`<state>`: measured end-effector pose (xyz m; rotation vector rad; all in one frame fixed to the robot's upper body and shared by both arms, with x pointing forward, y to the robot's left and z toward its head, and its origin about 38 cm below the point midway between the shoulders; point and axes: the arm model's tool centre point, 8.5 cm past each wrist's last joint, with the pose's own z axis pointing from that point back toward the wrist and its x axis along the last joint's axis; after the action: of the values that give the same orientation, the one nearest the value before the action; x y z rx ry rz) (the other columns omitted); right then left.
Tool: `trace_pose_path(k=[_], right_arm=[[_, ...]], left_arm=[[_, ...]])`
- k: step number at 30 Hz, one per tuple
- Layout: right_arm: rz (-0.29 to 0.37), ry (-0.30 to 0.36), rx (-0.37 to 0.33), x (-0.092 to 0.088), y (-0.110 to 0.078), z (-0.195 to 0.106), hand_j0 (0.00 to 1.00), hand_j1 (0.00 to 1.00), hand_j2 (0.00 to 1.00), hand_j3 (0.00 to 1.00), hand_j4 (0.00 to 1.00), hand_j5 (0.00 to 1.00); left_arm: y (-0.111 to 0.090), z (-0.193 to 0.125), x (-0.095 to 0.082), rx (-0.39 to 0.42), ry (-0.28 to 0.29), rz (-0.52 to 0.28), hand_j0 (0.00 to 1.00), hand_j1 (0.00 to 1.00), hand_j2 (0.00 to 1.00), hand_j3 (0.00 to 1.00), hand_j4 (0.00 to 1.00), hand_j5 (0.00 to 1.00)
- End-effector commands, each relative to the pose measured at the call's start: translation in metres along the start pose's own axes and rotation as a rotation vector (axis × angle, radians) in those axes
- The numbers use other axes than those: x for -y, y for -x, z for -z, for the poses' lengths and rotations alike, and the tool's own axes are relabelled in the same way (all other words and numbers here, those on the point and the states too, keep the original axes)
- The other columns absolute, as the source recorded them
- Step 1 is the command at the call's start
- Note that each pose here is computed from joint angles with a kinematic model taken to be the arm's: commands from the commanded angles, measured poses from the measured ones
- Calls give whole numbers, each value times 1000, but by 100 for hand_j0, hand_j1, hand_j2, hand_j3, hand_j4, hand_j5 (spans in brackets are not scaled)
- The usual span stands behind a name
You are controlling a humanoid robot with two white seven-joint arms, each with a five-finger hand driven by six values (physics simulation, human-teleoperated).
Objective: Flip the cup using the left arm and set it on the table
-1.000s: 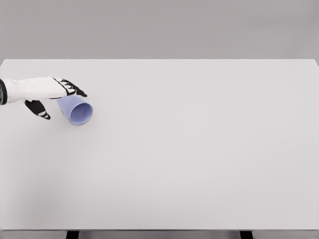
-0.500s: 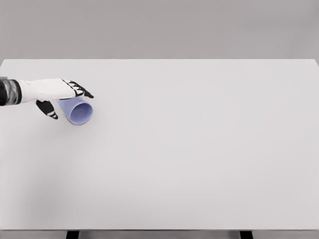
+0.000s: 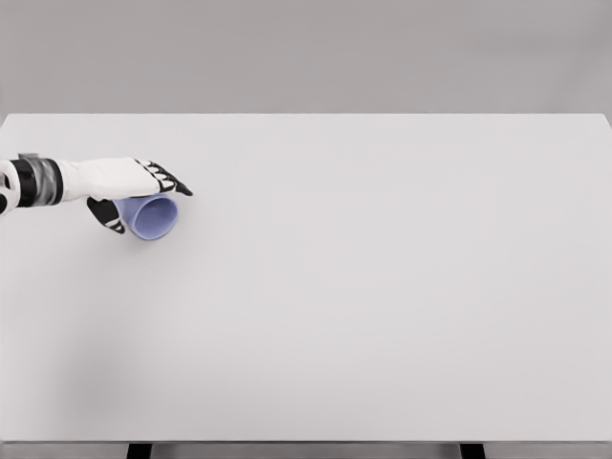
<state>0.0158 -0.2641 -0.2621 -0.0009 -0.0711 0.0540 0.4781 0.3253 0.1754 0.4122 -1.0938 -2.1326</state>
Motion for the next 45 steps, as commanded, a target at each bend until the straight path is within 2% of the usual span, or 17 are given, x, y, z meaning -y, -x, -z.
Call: trace_pose_path(k=[1,12,13,15,19,22,24,26,27,30,31,33,35,37,38,40,45], right_arm=[[0,0,0,0,0,0,100,100,100,100,100,100],[0,0,0,0,0,0,100,100,100,100,100,100],[0,0,0,0,0,0,100,100,100,100,100,100],[0,0,1,0,0,0,100,100,100,100,100,100],[0,0,0,0,0,0,100,100,100,100,100,100],[0,0,1,0,0,0,100,100,100,100,100,100],[0,0,0,0,0,0,100,100,100,100,100,100],[0,0,0,0,0,0,100,100,100,100,100,100],[0,0,0,0,0,0,100,100,100,100,100,100],[0,0,0,0,0,0,100,100,100,100,100,100],[0,0,0,0,0,0,100,100,100,100,100,100],[0,0,1,0,0,0,100,100,100,100,100,100],[0,0,0,0,0,0,100,100,100,100,100,100],[0,0,0,0,0,0,100,100,100,100,100,100],[0,0,1,0,0,0,100,100,100,100,100,100],[0,0,0,0,0,0,100,100,100,100,100,100],[0,0,1,0,0,0,100,100,100,100,100,100]], left_arm=[[2,0,2,-8,4,-3,100,100,100,100,100,100],[4,3,6,-17,17,-10,96,96,96,96,96,96],[5,2,7,-19,18,-10,92,92,92,92,92,92],[5,2,7,-19,18,-10,74,74,74,74,74,74],[5,2,7,-18,17,-11,46,46,46,46,46,46],[5,2,6,-17,16,-12,33,33,33,33,33,33],[4,1,1,-12,0,-13,32,32,32,32,32,32],[0,-1,-6,46,-76,-101,32,32,32,32,32,32],[-1,-4,-12,106,-150,-202,32,32,32,32,32,32],[0,-13,-24,178,-261,-328,33,33,33,33,33,33],[5,-16,-24,198,-308,-404,33,33,33,33,33,33],[19,-27,-27,269,-462,-617,33,33,33,33,33,33],[30,-28,-28,310,-574,-763,34,34,34,34,34,34],[37,-13,-17,333,-648,-913,35,35,35,35,35,35],[31,10,-15,369,-680,-993,35,35,35,35,35,35],[28,27,-7,363,-675,-1042,36,36,36,36,36,36],[31,30,6,330,-653,-1075,37,37,37,37,37,37]])
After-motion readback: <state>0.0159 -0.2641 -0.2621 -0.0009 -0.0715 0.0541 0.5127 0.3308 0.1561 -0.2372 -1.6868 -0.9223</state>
